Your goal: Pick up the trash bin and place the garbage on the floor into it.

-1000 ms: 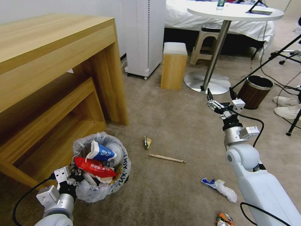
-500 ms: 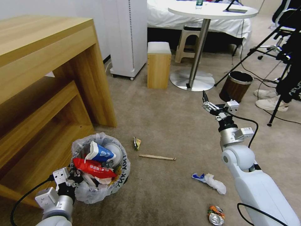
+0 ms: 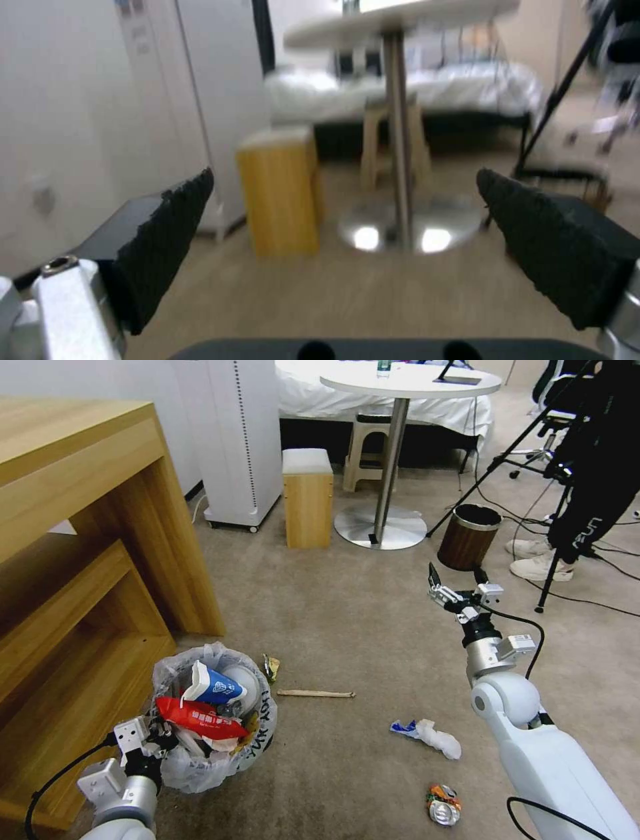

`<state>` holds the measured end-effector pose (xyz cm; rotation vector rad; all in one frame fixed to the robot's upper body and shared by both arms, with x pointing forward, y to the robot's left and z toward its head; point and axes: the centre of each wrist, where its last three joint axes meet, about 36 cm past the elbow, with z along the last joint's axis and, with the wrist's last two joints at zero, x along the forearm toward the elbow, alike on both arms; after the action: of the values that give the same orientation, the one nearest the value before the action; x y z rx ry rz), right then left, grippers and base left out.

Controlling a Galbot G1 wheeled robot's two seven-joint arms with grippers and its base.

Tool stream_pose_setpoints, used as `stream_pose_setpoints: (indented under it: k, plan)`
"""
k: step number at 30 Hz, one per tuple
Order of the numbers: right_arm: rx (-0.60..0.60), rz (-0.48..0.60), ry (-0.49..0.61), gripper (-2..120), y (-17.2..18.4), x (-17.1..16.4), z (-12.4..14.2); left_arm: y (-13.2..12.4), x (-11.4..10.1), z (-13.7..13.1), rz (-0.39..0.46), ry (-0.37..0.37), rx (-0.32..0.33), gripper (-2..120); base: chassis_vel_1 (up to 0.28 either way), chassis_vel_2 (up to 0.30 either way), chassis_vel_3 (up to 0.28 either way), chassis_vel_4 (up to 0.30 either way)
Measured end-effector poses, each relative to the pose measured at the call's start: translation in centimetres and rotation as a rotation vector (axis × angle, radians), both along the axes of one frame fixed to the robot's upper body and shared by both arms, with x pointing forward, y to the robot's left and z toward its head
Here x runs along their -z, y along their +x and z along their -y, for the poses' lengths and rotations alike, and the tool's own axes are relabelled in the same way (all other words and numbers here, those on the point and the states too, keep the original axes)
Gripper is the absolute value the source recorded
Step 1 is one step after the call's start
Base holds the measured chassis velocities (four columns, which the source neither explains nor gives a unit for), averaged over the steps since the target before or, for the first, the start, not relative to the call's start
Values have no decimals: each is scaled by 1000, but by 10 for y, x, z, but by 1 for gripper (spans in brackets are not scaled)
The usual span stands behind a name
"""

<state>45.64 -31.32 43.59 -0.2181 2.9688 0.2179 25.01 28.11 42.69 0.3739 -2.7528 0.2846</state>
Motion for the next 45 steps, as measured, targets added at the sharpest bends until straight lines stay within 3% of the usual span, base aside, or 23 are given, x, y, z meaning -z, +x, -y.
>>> stream_pose_setpoints:
  k: [6,11,19,22,27,31,37,45]
  plan:
    - [-91,-197,28,100,-6,3,27,3,5,0,-2,-4,-1,0,0,0,0,0]
    - [-169,-293,39,100,-7,0,46,4,8,-1,-5,-5,-1,0,0,0,0,0]
    - [-376,-497,-80,100,5,-10,91,7,11,-3,-7,-6,2,0,0,0,0,0]
    - [-477,-593,-220,100,15,3,124,9,15,-4,-7,-9,0,0,0,0,0,0]
    - [-549,-643,-353,100,13,24,151,12,18,-4,-7,-15,-1,0,0,0,0,0]
    - [-733,-657,-552,100,8,58,191,16,23,-4,-9,-24,-3,0,0,0,0,0]
    - [-849,-659,-610,100,9,97,211,17,27,-5,-14,-26,-7,0,0,0,0,0]
    - [-768,-665,-666,98,26,125,224,16,30,-8,-23,-24,-16,0,0,0,0,0]
